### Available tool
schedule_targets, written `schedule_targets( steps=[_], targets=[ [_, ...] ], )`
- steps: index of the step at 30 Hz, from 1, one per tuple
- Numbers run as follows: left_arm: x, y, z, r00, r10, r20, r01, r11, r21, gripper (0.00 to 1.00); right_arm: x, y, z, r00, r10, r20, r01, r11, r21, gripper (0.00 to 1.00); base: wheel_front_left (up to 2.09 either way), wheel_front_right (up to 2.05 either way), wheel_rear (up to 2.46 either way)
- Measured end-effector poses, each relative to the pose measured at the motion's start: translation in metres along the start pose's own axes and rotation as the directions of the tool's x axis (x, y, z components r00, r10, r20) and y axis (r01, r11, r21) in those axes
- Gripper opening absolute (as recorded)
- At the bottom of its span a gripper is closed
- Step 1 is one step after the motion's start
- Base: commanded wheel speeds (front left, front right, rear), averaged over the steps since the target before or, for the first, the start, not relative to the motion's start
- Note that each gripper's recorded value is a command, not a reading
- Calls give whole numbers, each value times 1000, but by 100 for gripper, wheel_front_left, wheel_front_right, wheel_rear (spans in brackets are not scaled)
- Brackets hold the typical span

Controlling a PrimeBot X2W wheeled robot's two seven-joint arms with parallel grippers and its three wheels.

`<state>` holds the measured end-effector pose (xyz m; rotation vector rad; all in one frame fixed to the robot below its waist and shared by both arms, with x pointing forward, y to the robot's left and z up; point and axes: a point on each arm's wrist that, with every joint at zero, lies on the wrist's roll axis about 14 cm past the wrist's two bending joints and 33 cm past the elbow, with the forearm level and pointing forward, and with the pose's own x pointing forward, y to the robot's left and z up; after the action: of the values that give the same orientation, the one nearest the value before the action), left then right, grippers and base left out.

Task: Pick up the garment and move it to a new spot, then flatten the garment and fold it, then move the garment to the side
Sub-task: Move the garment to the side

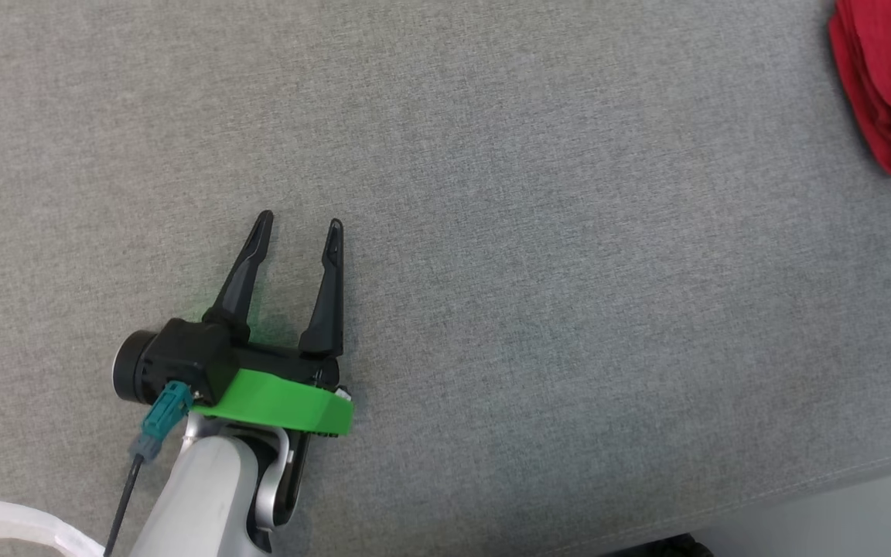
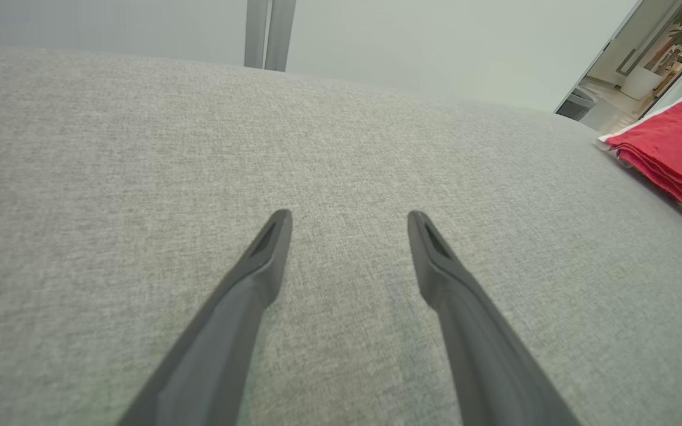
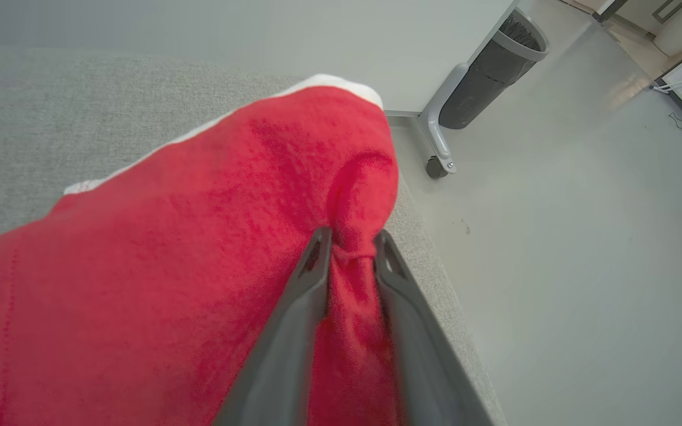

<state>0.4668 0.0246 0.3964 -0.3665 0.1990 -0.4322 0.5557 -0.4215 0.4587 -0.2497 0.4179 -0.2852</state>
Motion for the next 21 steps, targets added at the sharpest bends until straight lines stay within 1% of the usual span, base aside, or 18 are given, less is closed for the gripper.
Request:
schedule_targets(
  steps=[2,6,11,13,17,21],
  targets=[
    [-1,1,0,1000,2,-1,-2,1000,1,100,2,2,2,1000,1,31,-1,1000,-20,100,0,0,0],
    [-2,3,2,1000,9,3,-9,1000,8,100,4,4,4,998,-4,60,5,1000,-11,100,0,0,0],
    [-3,4,10,1000,16,24,-17,1000,17,100,2,19,7,995,25,93,-24,1000,-9,100,0,0,0],
    [-4,5,15,999,25,37,-26,1000,2,100,0,27,13,993,44,114,-43,999,-12,100,0,0,0],
    [-6,8,25,997,40,65,-41,999,5,100,-7,46,32,980,94,174,-91,996,-26,100,0,0,0],
    [-12,15,36,994,68,85,-72,997,38,100,-20,65,54,956,145,254,-143,989,-26,100,0,0,0]
  ],
)
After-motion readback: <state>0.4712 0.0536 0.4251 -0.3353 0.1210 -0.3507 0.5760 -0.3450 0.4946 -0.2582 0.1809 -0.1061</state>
